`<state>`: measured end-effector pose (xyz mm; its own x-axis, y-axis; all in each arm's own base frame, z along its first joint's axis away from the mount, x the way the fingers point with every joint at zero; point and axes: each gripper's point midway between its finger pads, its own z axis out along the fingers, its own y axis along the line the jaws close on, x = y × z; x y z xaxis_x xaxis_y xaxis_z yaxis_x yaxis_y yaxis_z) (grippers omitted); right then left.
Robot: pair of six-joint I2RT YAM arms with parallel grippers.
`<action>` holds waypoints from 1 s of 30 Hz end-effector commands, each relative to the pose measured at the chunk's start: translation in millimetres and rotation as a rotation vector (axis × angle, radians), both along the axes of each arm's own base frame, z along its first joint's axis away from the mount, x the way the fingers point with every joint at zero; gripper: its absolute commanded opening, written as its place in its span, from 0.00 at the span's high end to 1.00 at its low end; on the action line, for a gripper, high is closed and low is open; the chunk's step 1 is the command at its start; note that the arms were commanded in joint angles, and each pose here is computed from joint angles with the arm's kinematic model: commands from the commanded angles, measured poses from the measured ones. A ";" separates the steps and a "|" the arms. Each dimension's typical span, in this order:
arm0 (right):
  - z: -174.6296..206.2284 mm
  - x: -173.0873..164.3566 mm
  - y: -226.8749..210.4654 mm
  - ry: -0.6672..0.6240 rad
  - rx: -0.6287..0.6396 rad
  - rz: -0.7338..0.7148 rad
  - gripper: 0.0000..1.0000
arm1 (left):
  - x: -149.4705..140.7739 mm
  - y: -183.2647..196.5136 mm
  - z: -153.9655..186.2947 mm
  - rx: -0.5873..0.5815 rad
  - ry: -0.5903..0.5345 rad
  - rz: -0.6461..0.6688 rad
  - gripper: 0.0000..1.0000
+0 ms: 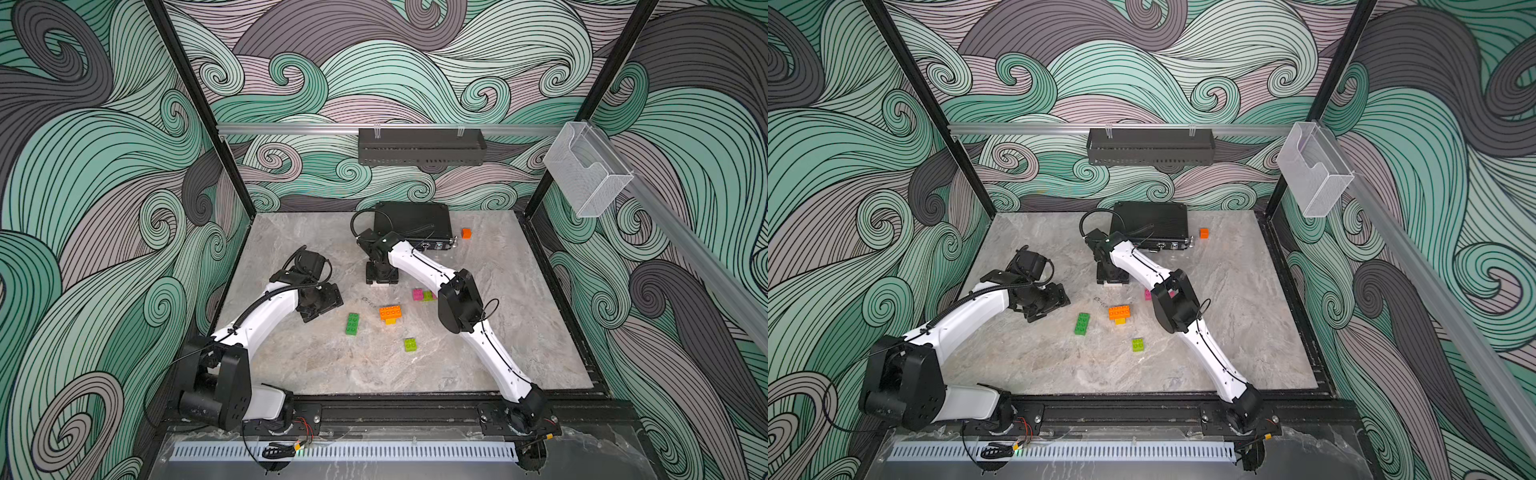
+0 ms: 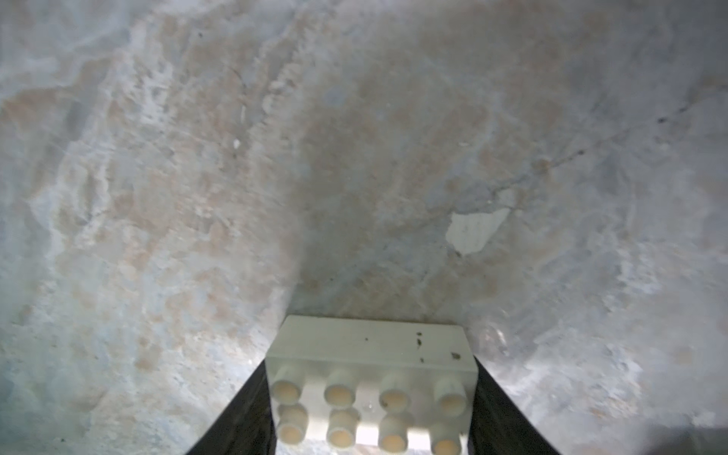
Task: Assemble a carrot with lego
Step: Pick up the lego brick from the center of the board, then assemble the lego brick with the lego brick.
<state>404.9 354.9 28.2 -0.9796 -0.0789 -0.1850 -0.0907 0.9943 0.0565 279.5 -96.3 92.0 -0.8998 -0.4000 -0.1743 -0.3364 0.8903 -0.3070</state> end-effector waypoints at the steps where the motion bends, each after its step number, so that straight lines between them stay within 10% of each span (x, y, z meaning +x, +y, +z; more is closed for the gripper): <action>1: 65.2 -4.5 -10.5 -0.084 0.023 0.027 0.55 | -2.1 0.8 -1.8 -0.006 0.015 -0.002 0.20; 17: 87.3 -126.0 -33.9 0.019 0.068 0.081 0.56 | -9.6 -24.4 -3.9 -0.121 -0.007 -0.070 0.20; 30: 59.8 -132.2 -28.2 0.030 0.019 0.099 0.57 | -11.3 -27.1 -2.9 -0.126 -0.014 -0.093 0.20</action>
